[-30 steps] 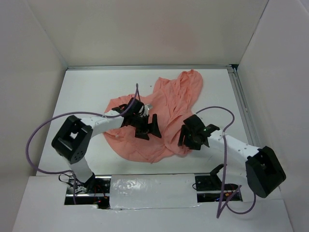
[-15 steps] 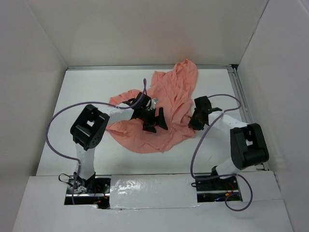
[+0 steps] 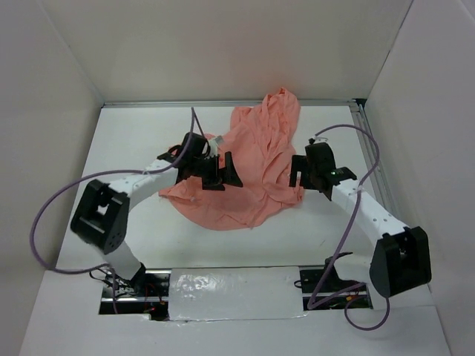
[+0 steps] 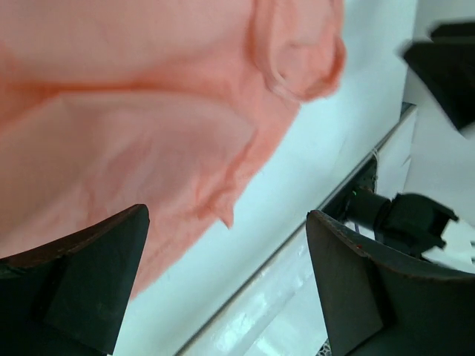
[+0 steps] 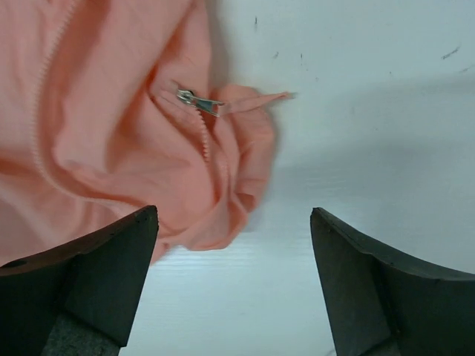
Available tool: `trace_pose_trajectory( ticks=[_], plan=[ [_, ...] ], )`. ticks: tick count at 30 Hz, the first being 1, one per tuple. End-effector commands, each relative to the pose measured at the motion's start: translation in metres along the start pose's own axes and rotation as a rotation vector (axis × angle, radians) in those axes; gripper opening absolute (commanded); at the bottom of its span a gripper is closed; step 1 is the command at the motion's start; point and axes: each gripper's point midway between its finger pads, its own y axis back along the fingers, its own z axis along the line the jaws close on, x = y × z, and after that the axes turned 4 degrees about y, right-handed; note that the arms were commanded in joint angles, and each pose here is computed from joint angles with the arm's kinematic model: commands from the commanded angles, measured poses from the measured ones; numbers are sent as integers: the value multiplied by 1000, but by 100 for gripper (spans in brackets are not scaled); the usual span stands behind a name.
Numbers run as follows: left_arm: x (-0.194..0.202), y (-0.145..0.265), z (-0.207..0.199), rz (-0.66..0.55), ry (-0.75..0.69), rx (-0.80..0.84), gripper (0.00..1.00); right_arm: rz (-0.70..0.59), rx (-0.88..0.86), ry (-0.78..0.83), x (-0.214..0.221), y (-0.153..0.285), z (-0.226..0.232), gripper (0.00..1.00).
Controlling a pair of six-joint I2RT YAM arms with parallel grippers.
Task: Zip up the jacket
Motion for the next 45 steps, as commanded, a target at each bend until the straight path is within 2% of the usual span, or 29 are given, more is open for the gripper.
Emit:
trace_pose_trajectory(
  ticks=[1,4,5,8,16,17,21,22,23,29,30,32,36,38,40,41,42,43,44,45],
  plan=[
    [4,42,-20,-82,-97,37,99,15,-23,243,-1,-18,-2,91],
    [15,53,-15,-102,-132,29,99,-3,-114,392,-16,-31,16,91],
    [19,60,-17,-113,-148,35,99,-10,-185,435,-20,-33,28,100],
    [25,65,-11,-131,-150,26,99,18,-179,519,-27,-51,23,100],
    [21,67,-11,-141,-169,50,99,161,-206,595,-8,-92,16,100],
    [20,67,-11,-142,-172,56,99,158,-216,597,-12,-93,17,97],
    [19,65,-7,-140,-160,44,99,168,-295,614,-11,-93,28,73],
    [19,64,-6,-137,-157,45,99,168,-326,611,-10,-92,32,58],
    [20,63,-7,-134,-159,48,99,169,-340,611,-9,-91,33,50],
    [19,62,-7,-132,-157,55,99,167,-381,549,-11,-84,31,29],
    [19,62,-7,-132,-157,53,99,163,-375,540,-13,-81,31,16],
    [19,63,-6,-135,-150,48,99,151,-359,514,-19,-77,31,0],
    [22,65,-10,-136,-154,68,99,133,-303,417,-26,-63,30,0],
    [23,66,-14,-135,-153,85,99,119,-257,318,-28,-51,31,0],
    [24,67,-16,-134,-161,94,99,148,-224,261,-16,-40,33,0],
    [25,67,-18,-135,-161,96,99,138,-180,146,-19,-28,33,0],
    [26,68,-20,-132,-165,105,99,173,-78,92,-7,-24,17,0],
    [29,67,-23,-123,-172,114,99,169,-49,27,-5,-13,14,0],
    [28,66,-27,-127,-180,123,99,210,9,-127,8,-7,10,0],
    [28,66,-31,-126,-192,133,99,263,32,-186,32,-3,5,0]
  ],
)
